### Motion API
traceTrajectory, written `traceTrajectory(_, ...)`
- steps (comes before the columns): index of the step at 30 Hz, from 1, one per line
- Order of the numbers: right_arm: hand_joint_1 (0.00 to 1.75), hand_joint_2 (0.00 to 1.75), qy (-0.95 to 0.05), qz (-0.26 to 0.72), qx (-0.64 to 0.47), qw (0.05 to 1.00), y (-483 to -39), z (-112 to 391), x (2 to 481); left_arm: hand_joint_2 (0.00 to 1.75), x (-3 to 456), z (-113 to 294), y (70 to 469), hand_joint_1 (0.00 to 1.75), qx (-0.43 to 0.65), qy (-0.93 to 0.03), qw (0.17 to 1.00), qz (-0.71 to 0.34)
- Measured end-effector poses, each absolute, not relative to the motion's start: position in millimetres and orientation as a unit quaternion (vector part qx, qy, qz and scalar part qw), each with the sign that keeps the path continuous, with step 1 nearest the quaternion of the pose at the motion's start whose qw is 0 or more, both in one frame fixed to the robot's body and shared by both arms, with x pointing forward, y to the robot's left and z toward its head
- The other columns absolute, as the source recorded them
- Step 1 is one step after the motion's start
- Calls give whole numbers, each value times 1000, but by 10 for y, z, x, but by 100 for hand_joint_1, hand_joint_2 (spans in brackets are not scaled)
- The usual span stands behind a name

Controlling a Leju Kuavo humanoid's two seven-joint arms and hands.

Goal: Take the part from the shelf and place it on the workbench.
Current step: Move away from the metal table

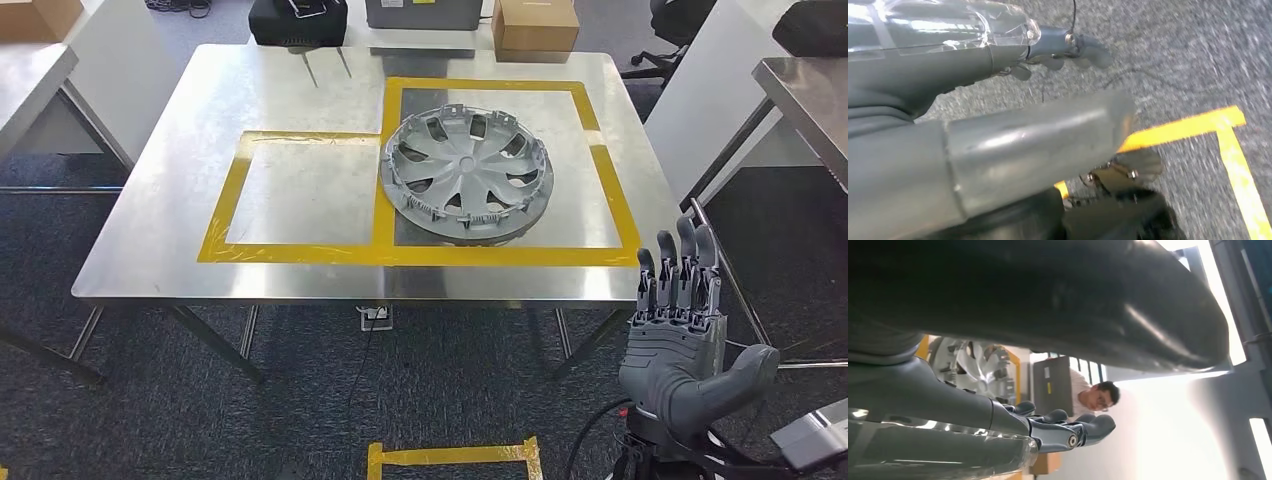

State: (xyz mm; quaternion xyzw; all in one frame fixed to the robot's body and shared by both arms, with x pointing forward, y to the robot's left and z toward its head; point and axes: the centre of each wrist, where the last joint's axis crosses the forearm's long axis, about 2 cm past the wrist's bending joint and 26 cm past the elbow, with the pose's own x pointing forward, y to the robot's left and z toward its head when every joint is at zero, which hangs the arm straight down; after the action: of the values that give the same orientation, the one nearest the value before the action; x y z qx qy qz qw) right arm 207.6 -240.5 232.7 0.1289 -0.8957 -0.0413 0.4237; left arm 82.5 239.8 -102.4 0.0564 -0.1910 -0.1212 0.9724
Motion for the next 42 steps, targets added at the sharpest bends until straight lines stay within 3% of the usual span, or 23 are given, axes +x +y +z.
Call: traceTrajectory(42, 0, 0, -894, -59, 116, 428, -2368, 2202, 2044, 0, 841, -1035, 2565, 0, 69, -182, 972, -133)
